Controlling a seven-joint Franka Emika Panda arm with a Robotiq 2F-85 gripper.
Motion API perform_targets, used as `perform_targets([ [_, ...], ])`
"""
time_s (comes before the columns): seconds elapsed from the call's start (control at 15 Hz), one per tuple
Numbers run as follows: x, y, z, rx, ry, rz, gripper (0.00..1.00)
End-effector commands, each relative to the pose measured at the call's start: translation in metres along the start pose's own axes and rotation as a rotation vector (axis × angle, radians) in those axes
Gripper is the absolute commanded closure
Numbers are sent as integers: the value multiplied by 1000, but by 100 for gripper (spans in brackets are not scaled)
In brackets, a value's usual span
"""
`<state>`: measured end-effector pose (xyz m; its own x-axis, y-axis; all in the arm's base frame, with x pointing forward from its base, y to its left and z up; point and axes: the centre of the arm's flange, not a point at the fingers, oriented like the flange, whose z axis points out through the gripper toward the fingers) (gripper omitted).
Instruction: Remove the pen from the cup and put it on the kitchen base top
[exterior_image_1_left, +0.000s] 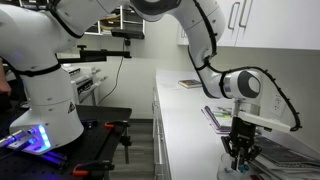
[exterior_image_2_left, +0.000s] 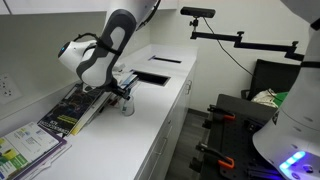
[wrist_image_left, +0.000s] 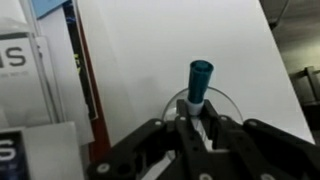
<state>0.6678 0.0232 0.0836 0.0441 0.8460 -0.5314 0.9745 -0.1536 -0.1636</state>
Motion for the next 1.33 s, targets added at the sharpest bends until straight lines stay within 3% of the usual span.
perform_targets([
  [0.0, -11, -19, -30, -47, -93, 29, 95],
  [0.27, -29, -37, -62, -54, -82, 162, 95],
  [0.47, -42, -59, -71, -15, 29, 248, 95],
  [0.67, -51, -92, -72, 1, 84, 341, 95],
  [1.07, -25, -119, -56, -19, 370, 261, 95],
  [1.27, -2, -128, -39, -12, 420, 262, 95],
])
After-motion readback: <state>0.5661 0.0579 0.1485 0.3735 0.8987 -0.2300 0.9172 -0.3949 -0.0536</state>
